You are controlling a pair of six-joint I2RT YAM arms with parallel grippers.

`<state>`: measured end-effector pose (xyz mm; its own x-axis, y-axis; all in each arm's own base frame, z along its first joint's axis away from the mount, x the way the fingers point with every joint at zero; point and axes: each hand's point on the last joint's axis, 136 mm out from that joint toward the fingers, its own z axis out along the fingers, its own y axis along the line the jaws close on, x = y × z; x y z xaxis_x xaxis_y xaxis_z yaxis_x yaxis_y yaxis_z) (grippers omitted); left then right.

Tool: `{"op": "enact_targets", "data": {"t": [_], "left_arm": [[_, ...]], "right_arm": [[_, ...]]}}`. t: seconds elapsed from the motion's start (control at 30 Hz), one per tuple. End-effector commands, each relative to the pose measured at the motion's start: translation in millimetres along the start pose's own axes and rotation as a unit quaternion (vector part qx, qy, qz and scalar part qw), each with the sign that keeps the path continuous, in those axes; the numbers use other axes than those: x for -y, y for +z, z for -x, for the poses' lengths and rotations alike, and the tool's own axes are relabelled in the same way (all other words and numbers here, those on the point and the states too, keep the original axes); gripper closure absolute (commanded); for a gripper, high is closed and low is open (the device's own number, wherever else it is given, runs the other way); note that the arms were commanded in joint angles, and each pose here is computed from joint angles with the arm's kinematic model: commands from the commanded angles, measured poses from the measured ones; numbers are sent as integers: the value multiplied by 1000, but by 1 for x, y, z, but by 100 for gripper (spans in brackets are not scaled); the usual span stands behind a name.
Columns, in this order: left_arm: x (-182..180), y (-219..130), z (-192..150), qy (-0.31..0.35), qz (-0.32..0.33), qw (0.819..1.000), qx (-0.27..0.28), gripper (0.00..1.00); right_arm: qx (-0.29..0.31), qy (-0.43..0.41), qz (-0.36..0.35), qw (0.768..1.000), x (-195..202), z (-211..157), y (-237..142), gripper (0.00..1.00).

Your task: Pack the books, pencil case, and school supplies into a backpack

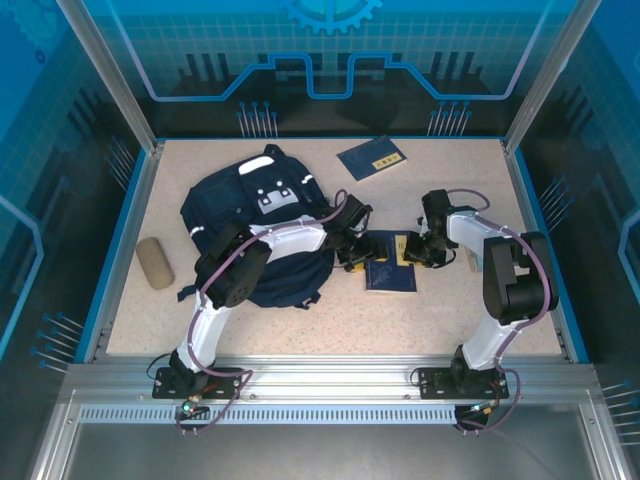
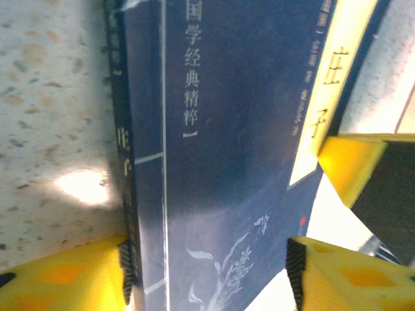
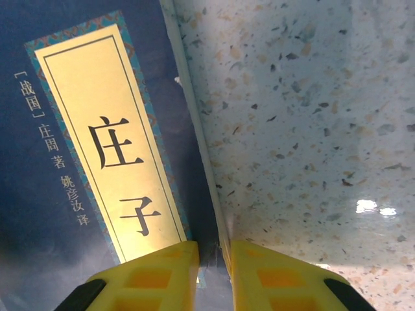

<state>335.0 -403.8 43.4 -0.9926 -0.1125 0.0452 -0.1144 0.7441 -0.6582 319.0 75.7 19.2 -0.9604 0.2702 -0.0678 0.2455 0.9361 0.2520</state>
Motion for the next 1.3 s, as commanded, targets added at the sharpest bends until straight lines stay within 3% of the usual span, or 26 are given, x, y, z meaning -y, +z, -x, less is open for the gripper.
{"op": "enact_targets", "data": {"t": [0.0,0.2,0.43,0.53,0.67,0.83,0.97,1.13,1.27], "left_arm": [[68,-23,-7,85,-119,989,-10,43],[73,-32,-4,89,-125,988,6,51],[38,-20,5,58,-53,997,13,75],[35,-29,7,70,-35,997,29,88],[41,-60,14,101,-26,992,76,94],[58,-117,20,125,-60,981,134,95],[55,-174,26,124,-65,968,206,95],[50,-239,29,92,-109,943,300,95],[49,-281,26,67,-151,916,366,94]], "right_arm": [[-32,-10,13,999,-9,-12,9,78],[-32,-9,10,999,-8,-12,9,78],[-28,-9,16,999,-10,-11,7,77],[-10,-4,21,1000,-11,-8,1,72],[39,-1,87,995,-26,0,-25,59],[102,-2,220,970,-71,10,-72,38],[138,-10,328,935,-105,12,-110,22],[149,-21,437,887,-141,8,-151,19],[139,-27,501,854,-171,0,-173,11]]}}
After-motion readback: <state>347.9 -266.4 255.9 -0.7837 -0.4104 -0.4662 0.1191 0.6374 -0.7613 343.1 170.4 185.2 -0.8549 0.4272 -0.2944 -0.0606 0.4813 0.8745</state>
